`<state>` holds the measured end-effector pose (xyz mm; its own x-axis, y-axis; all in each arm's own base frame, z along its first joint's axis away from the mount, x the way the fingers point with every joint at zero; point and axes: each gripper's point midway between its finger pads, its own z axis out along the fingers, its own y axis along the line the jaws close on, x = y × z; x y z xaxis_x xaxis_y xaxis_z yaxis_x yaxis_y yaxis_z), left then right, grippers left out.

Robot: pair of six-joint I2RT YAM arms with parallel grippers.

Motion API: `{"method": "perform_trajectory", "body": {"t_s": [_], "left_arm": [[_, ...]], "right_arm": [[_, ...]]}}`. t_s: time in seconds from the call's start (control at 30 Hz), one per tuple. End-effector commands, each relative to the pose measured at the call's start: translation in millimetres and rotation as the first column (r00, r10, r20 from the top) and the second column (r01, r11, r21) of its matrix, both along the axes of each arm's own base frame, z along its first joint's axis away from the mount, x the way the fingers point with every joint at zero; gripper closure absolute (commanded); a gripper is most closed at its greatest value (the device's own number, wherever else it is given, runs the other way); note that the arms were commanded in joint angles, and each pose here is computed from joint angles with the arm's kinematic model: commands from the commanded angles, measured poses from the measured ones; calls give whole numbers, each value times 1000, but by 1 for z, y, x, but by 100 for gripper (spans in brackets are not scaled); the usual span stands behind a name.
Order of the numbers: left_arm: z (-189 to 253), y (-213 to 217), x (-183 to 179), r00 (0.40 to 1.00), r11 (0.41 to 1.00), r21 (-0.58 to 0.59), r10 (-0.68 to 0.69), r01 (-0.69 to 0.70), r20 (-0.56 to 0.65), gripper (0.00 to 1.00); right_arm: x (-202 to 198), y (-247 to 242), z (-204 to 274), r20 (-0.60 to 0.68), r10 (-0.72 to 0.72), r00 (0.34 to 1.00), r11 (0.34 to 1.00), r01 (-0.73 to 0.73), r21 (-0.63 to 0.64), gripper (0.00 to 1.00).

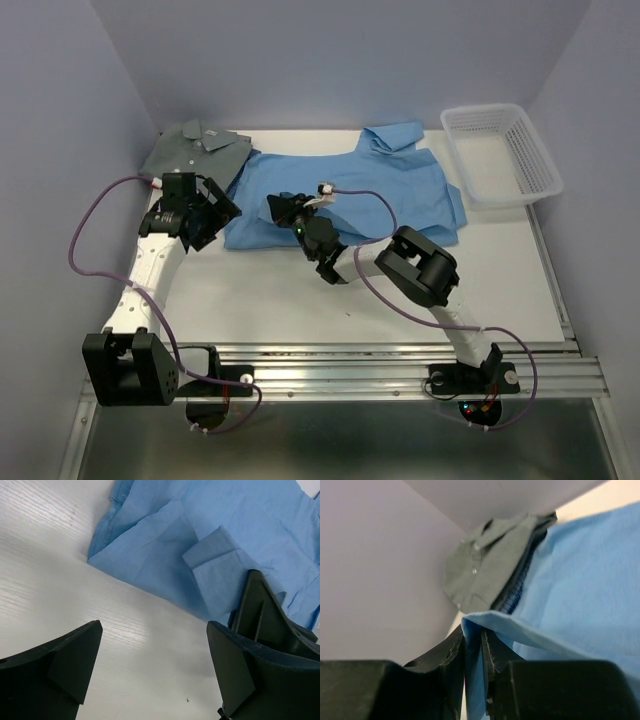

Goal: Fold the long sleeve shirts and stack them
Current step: Fold the shirt

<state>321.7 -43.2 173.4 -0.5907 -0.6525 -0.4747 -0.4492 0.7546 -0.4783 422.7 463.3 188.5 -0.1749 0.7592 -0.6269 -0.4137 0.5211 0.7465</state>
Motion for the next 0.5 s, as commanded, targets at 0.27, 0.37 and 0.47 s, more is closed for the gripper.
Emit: {"method": "perform_trajectory", "body": {"t_s": [0.27, 0.37, 0.47], "left_arm": [[-10, 4, 1, 1000, 1000, 8, 7, -7, 27, 1], [-15, -2, 6, 1000, 1000, -24, -10, 11, 29, 1], [-22, -8, 8, 999, 998, -57, -21, 23, 26, 1]], "right_arm": [[-78, 62, -8, -203, 396, 895, 897, -425, -125, 0], [-100, 60, -9, -322, 460, 827, 852, -514, -102, 0], [-113, 44, -38, -494, 400, 772, 843, -522, -133, 0]]}}
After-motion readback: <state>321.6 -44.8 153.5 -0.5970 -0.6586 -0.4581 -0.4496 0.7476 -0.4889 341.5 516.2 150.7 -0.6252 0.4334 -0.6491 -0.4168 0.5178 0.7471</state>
